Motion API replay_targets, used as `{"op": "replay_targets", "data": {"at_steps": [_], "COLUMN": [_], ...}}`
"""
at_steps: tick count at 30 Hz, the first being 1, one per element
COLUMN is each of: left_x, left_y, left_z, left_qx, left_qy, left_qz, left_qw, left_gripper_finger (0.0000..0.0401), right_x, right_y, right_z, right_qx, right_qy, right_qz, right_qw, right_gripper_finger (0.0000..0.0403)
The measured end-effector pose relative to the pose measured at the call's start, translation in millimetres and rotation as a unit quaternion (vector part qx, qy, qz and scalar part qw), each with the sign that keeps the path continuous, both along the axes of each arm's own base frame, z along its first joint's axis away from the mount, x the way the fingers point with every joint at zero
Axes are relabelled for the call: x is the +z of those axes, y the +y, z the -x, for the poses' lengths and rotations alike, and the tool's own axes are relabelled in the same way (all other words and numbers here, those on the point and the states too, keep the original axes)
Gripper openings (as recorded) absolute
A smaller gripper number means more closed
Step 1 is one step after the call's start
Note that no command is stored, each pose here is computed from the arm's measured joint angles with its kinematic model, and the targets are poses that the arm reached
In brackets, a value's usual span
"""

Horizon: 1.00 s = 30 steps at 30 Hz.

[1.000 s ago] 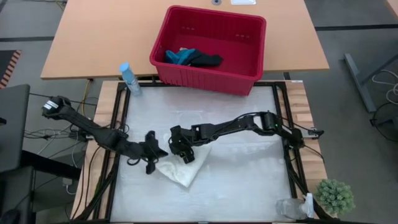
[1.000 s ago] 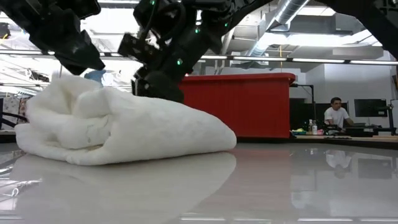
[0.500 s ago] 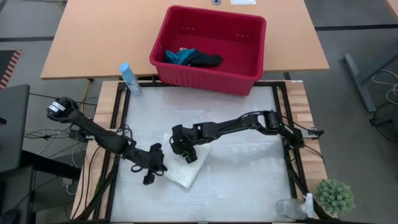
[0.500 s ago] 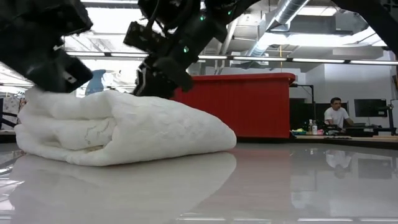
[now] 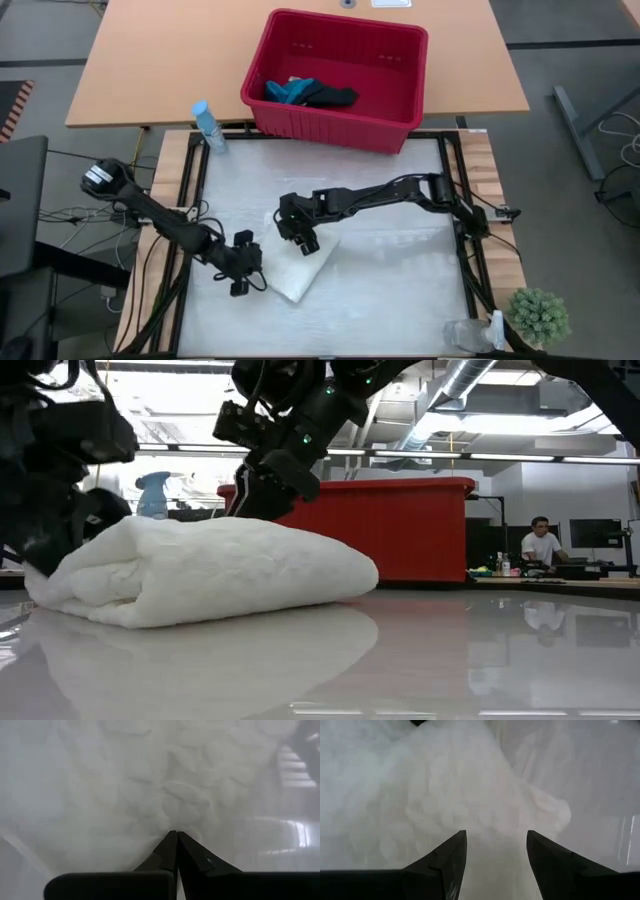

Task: Fold Laundry from Bin
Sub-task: Fold the white shirt

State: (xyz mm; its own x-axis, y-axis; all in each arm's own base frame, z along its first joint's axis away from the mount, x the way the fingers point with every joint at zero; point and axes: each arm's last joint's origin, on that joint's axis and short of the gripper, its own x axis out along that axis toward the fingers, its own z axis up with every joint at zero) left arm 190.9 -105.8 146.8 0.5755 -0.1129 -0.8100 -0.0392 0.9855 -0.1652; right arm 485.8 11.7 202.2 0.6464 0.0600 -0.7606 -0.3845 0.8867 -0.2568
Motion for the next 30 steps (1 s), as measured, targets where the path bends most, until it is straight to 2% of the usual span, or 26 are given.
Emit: {"op": "replay_targets", "data": {"at_steps": [7,16,21,24,30], "left_x": [-16,-18,-15,-1,39], "left_y": [-5,-5,-5,-3,1], "left_z": [-5,-6,-6,-8,-5], "left_qx": [0.001,0.008,0.011,0.014,0.031], "left_qy": [0.020,0.023,0.018,0.011,-0.035], "left_qz": [-0.011,-0.008,-0.001,0.000,0.003], "left_qw": [1.000,1.000,1.000,1.000,0.999], "left_gripper_finger": [0.0000,0.0000,0.0000,0.0000,0.0000], "right_x": [-3,-47,-51,-37,24], "right_y": [-25,-41,-44,-44,-41], "right_z": [1,14,16,17,28], "right_qx": [-0.026,-0.045,-0.050,-0.048,-0.049], "right_qy": [0.007,0.012,0.008,0.000,-0.066], "right_qz": [-0.022,-0.027,-0.027,-0.025,-0.036], "right_qw": [0.999,0.999,0.998,0.999,0.996], "right_gripper_finger": [0.0228,0.0228,0.0228,0.0228,0.0228]}}
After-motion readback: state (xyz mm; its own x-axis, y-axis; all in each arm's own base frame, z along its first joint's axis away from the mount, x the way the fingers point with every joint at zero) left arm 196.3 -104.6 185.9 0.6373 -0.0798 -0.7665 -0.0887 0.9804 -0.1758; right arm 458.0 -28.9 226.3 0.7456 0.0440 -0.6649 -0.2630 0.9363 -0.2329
